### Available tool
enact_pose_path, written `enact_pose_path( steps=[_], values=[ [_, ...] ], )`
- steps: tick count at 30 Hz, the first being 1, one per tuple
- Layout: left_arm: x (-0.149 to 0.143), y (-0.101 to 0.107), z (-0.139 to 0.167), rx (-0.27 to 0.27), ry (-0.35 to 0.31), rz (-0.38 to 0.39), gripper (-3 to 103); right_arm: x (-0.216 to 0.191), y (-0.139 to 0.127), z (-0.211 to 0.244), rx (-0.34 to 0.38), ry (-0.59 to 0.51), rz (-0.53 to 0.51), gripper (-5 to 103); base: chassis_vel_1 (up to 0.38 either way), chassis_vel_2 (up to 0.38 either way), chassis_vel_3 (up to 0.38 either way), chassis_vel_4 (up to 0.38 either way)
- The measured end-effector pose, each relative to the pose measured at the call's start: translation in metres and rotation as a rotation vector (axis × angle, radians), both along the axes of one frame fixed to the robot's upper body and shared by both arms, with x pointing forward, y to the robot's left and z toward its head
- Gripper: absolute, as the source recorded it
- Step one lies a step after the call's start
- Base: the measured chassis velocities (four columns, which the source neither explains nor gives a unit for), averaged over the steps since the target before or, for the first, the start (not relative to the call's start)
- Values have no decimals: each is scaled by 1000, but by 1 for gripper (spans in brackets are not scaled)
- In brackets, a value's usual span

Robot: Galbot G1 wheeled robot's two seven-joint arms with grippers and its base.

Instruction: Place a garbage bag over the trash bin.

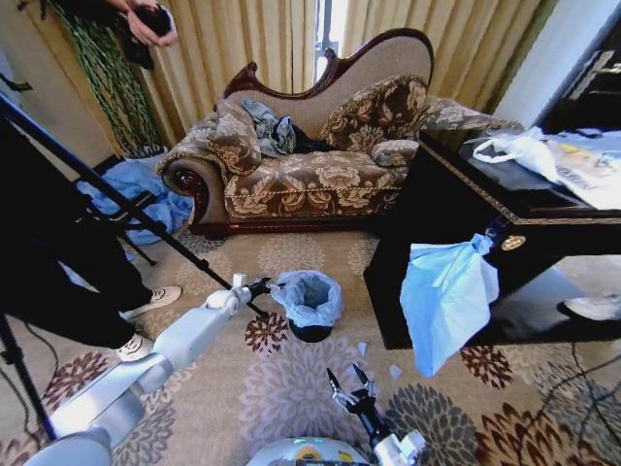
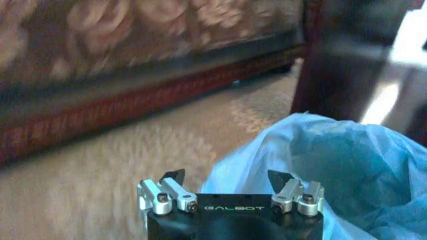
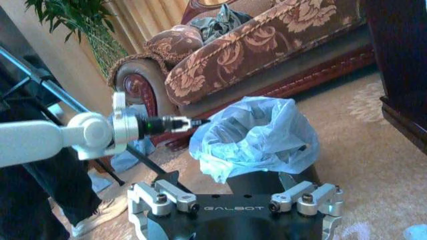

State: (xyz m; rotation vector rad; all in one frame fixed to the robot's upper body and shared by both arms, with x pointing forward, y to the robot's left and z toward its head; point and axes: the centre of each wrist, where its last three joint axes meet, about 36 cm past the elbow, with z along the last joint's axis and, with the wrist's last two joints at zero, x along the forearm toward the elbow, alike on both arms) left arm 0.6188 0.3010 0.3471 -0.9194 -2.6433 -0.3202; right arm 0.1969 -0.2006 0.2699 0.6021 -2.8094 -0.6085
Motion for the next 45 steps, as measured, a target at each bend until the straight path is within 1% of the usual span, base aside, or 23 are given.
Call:
enact_pose_path(
  steps=[1, 2, 4, 5, 7, 8, 9, 12, 13, 15, 16, 18, 21, 24, 27, 34, 36, 37, 39, 40, 42, 44, 45],
  values=[
    [6, -7, 11, 41, -55, -39, 90, 1, 1, -1, 3, -3, -3, 99, 0, 0, 0, 0],
    [12, -12, 19, 64, -93, -61, 90, 1, 2, -2, 5, -4, -6, 99, 0, 0, 0, 0],
    [16, -16, 24, 80, -116, -71, 91, 1, 3, -2, 6, -5, -8, 99, 0, 0, 0, 0],
    [23, -23, 32, 109, -152, -89, 94, 2, 3, -3, 8, -7, -11, 99, 0, 0, 0, 0],
    [40, -36, 45, 173, -218, -130, 88, 1, 3, -3, 10, -12, -16, 99, 0, 0, 0, 0],
    [46, -41, 48, 193, -234, -144, 88, 1, 3, -3, 12, -15, -18, 99, 0, 0, 0, 0],
    [46, -41, 48, 193, -234, -144, 88, 1, 3, -3, 12, -15, -18, 99, 0, 0, 0, 0],
    [61, -58, 51, 227, -262, -183, 72, 0, 1, -5, 17, -21, -33, 99, 0, 0, 0, 0],
    [61, -58, 51, 227, -262, -183, 72, 0, 1, -5, 17, -21, -33, 99, 0, 0, 0, 0],
    [66, -67, 49, 233, -255, -212, 62, -3, 0, -5, 20, -21, -41, 99, 0, 0, 0, 0],
    [66, -67, 49, 233, -255, -212, 62, -3, 0, -5, 20, -21, -41, 99, 0, 0, 0, 0],
    [67, -74, 45, 230, -225, -257, 57, -6, -3, -6, 21, -23, -48, 99, 0, 0, 0, 0],
    [64, -77, 40, 243, -198, -308, 64, -8, -7, -8, 23, -25, -61, 99, 0, 0, 0, 0],
    [63, -79, 39, 250, -187, -335, 65, -9, -9, -9, 24, -25, -65, 99, 0, 0, 0, 0],
    [62, -83, 40, 278, -178, -385, 69, -13, -13, -13, 25, -21, -75, 99, 0, 0, 0, 0],
    [69, -86, 43, 330, -175, -415, 72, -19, -15, -20, 29, -17, -90, 100, 0, 0, 0, 0],
    [71, -86, 42, 347, -171, -415, 66, -20, -16, -21, 29, -15, -94, 100, 0, 0, 0, 0],
    [71, -86, 42, 347, -171, -415, 66, -20, -16, -21, 29, -15, -94, 100, 0, 0, 0, 0],
    [76, -83, 35, 386, -178, -413, 52, -20, -20, -23, 26, -13, -103, 100, 0, 0, 0, 0],
    [78, -80, 30, 393, -182, -405, 41, -20, -22, -24, 25, -12, -106, 100, 0, 0, 0, 0],
    [79, -78, 28, 397, -184, -402, 41, -20, -22, -24, 25, -11, -106, 100, 0, 0, 0, 0],
    [80, -75, 24, 401, -194, -392, 30, -20, -23, -26, 24, -7, -106, 100, 0, 0, 0, 0],
    [80, -75, 24, 401, -194, -392, 30, -20, -23, -26, 24, -7, -106, 100, 0, 0, 0, 0]
  ],
)
